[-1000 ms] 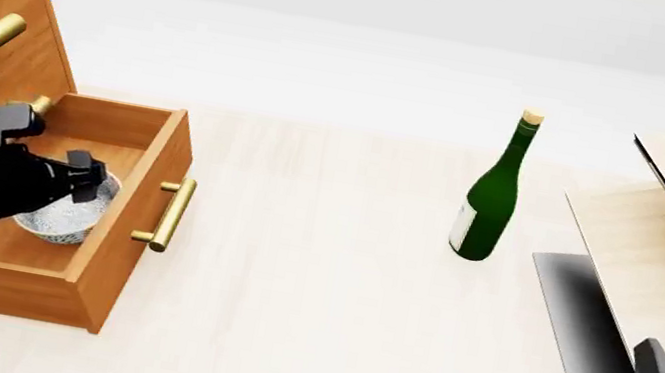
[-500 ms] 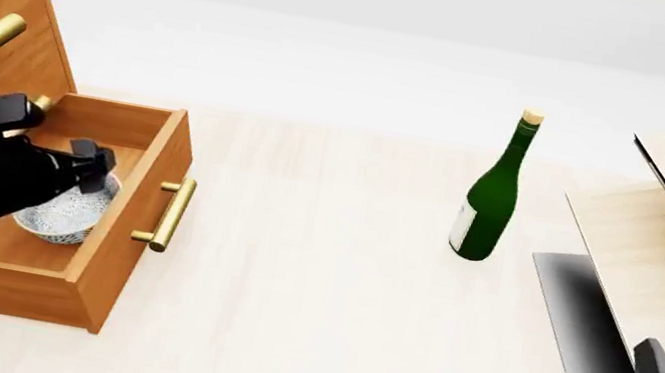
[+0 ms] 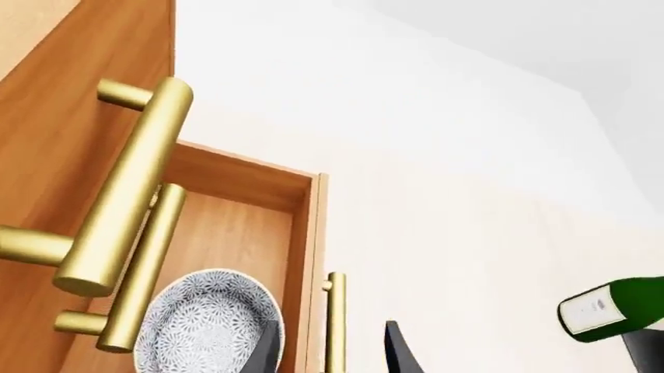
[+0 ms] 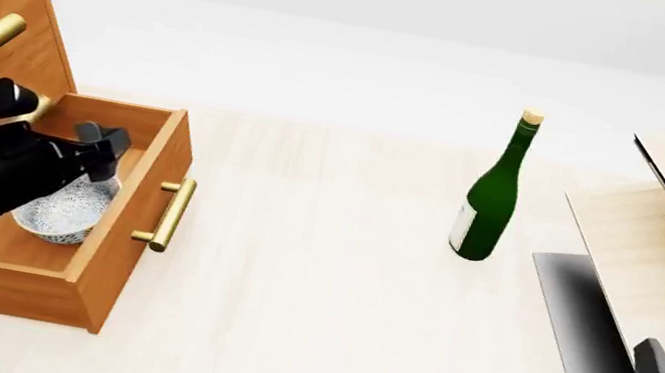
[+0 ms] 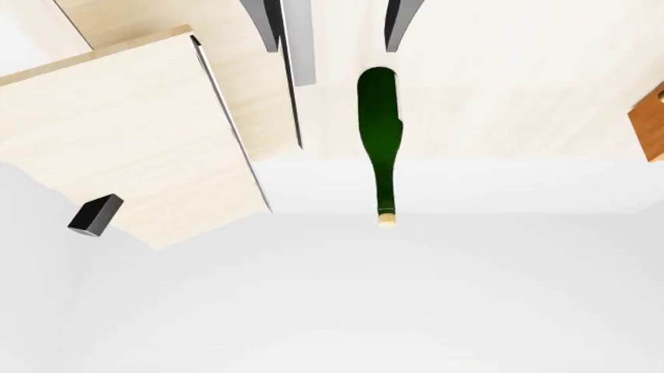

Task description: Put the bowl in the bottom drawer of the cabinet.

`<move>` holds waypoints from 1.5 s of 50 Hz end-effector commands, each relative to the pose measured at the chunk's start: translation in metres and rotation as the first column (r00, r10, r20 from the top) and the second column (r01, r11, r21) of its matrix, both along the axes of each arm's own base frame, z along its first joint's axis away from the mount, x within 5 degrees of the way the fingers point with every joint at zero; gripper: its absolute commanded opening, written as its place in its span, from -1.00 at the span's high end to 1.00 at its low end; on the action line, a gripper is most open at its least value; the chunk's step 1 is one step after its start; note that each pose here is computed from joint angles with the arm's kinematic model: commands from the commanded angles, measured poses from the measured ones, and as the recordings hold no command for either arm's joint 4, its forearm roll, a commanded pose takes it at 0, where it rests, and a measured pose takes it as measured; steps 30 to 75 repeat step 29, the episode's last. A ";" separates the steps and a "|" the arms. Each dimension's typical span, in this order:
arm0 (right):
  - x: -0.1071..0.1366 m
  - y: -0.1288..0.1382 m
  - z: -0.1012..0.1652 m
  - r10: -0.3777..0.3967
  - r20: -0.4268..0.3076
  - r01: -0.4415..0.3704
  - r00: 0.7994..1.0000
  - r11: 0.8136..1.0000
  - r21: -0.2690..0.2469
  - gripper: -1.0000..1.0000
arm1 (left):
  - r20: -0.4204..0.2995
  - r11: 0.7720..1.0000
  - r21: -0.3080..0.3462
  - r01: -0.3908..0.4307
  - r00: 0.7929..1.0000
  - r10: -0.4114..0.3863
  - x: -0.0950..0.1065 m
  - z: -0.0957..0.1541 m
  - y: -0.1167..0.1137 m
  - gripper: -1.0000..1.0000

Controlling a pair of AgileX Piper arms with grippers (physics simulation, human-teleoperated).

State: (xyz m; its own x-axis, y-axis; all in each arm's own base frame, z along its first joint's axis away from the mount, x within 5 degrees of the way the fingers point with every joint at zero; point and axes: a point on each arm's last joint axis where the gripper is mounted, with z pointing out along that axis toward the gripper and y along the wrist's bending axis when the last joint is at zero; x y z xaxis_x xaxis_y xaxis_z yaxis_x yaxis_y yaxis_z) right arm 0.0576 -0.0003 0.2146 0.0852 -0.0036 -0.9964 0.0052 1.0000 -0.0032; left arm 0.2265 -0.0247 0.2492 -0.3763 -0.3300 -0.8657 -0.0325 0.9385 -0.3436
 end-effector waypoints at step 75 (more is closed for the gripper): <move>0.000 0.000 0.000 0.000 0.000 0.000 1.000 1.000 0.000 -1.00 | 0.295 0.979 0.067 0.191 0.934 -0.202 -0.054 0.064 -0.026 -1.00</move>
